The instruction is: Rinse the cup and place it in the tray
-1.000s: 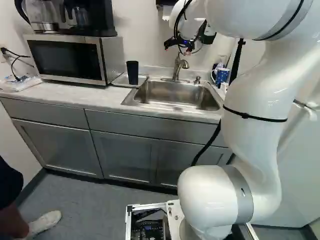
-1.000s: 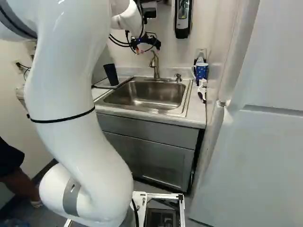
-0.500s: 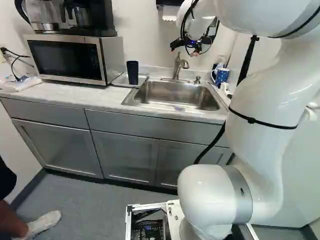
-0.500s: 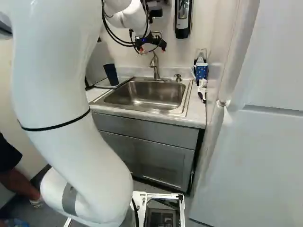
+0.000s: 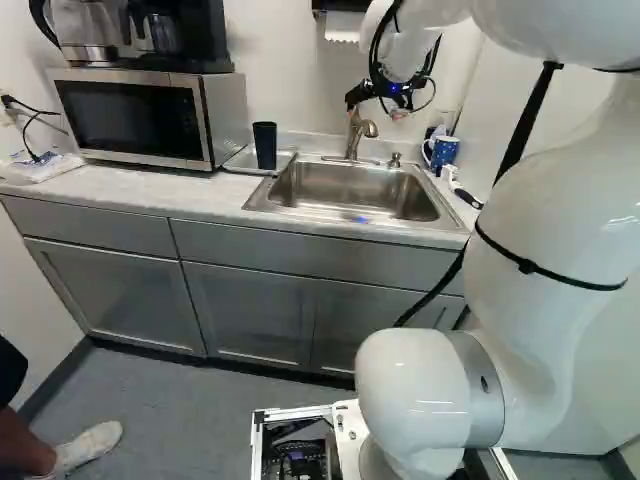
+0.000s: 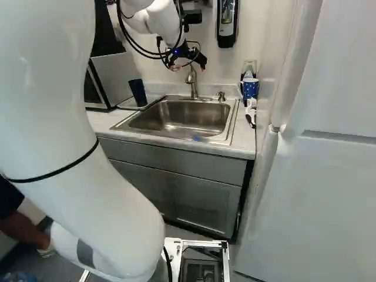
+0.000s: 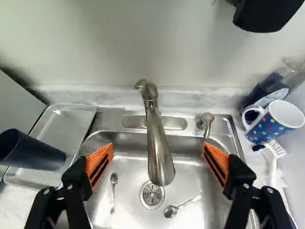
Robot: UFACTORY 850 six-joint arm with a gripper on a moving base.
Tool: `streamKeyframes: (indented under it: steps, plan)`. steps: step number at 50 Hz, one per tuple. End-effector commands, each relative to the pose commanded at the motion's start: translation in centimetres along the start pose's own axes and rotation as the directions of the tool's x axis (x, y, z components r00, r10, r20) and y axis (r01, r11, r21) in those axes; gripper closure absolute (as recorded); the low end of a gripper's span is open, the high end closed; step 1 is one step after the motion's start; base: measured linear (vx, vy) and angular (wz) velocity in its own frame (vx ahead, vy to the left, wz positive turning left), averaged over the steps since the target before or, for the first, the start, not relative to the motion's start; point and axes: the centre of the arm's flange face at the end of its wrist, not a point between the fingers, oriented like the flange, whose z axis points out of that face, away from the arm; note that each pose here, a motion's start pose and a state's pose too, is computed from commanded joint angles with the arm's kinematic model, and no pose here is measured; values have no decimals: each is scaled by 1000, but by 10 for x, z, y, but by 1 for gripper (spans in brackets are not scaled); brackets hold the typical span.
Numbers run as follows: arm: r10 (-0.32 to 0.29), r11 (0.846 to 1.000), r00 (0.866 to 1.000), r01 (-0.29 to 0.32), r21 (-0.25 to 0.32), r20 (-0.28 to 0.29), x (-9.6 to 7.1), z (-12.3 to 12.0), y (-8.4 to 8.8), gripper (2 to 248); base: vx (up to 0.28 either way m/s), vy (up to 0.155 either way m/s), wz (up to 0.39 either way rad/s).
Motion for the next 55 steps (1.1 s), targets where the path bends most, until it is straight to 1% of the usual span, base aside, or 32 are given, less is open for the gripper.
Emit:
streamKeyframes:
  steps: [9,18,26,37,41,44,55]
  plan:
    - [3,1000,998,-2,-4,60,-17,-15,2,3,0,0,0]
    - [6,1000,991,-5,-8,130,-36,-30,5,3,0,0,0]
    - [10,1000,981,-7,-12,192,-53,-43,7,3,0,0,0]
    - [16,1000,963,-11,-18,270,-76,-63,10,3,0,0,0]
    - [18,1000,959,-13,-20,284,-83,-70,11,3,0,0,0]
    - [19,1000,959,-13,-21,284,-87,-74,12,3,0,0,0]
    - [19,1000,959,-14,-22,284,-87,-74,12,3,0,0,0]
